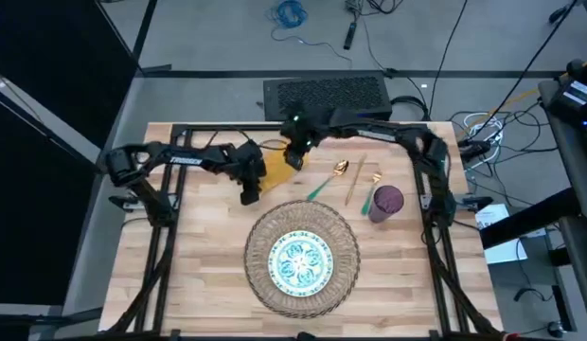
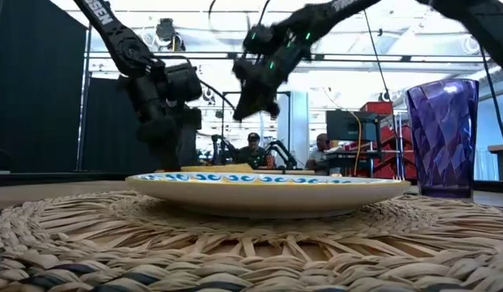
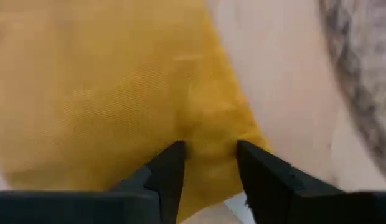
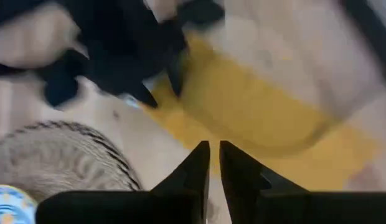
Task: Set table place
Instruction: Fold the yellow table napkin
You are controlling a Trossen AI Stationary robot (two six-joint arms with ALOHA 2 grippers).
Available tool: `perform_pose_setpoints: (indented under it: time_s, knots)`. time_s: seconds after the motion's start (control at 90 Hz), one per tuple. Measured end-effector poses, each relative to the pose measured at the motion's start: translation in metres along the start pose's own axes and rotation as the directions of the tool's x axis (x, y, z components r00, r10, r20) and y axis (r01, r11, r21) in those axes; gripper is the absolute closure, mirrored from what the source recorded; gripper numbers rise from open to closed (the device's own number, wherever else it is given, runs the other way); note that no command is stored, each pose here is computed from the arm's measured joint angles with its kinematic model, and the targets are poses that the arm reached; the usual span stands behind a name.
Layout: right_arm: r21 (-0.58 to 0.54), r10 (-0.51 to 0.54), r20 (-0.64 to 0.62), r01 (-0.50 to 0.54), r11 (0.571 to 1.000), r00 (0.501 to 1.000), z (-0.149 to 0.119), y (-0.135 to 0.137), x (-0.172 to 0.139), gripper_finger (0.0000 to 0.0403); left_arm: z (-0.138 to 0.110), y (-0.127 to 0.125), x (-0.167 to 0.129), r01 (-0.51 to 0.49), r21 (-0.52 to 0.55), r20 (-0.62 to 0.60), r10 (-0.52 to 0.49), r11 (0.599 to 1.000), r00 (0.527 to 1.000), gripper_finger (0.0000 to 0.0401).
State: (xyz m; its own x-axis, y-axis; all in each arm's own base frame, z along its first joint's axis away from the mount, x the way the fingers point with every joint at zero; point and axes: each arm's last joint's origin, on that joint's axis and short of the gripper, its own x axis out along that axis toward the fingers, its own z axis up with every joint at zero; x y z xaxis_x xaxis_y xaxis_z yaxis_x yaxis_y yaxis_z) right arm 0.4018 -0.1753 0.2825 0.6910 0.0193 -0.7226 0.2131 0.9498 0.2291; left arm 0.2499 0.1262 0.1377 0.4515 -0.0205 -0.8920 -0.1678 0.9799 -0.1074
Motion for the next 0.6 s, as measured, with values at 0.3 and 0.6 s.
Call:
perform_pose_setpoints:
  time_s: [0.3, 0.6]
  knots:
    - [-0.089, -0.067, 0.139, 0.079, 0.993, 0.988, 0.005, 0.052, -0.131, 0.0376, 0.002, -0.007, -0.016, 0.041, 0.008, 0.034, -0.042, 0.999, 0.999, 0.0269]
    - [-0.105, -0.181, 0.216, 0.207, 0.973, 0.959, -0.011, 0.084, -0.194, 0.0376, 0.002, -0.028, -0.084, -0.067, 0.061, 0.179, 0.055, 0.996, 0.982, 0.0269]
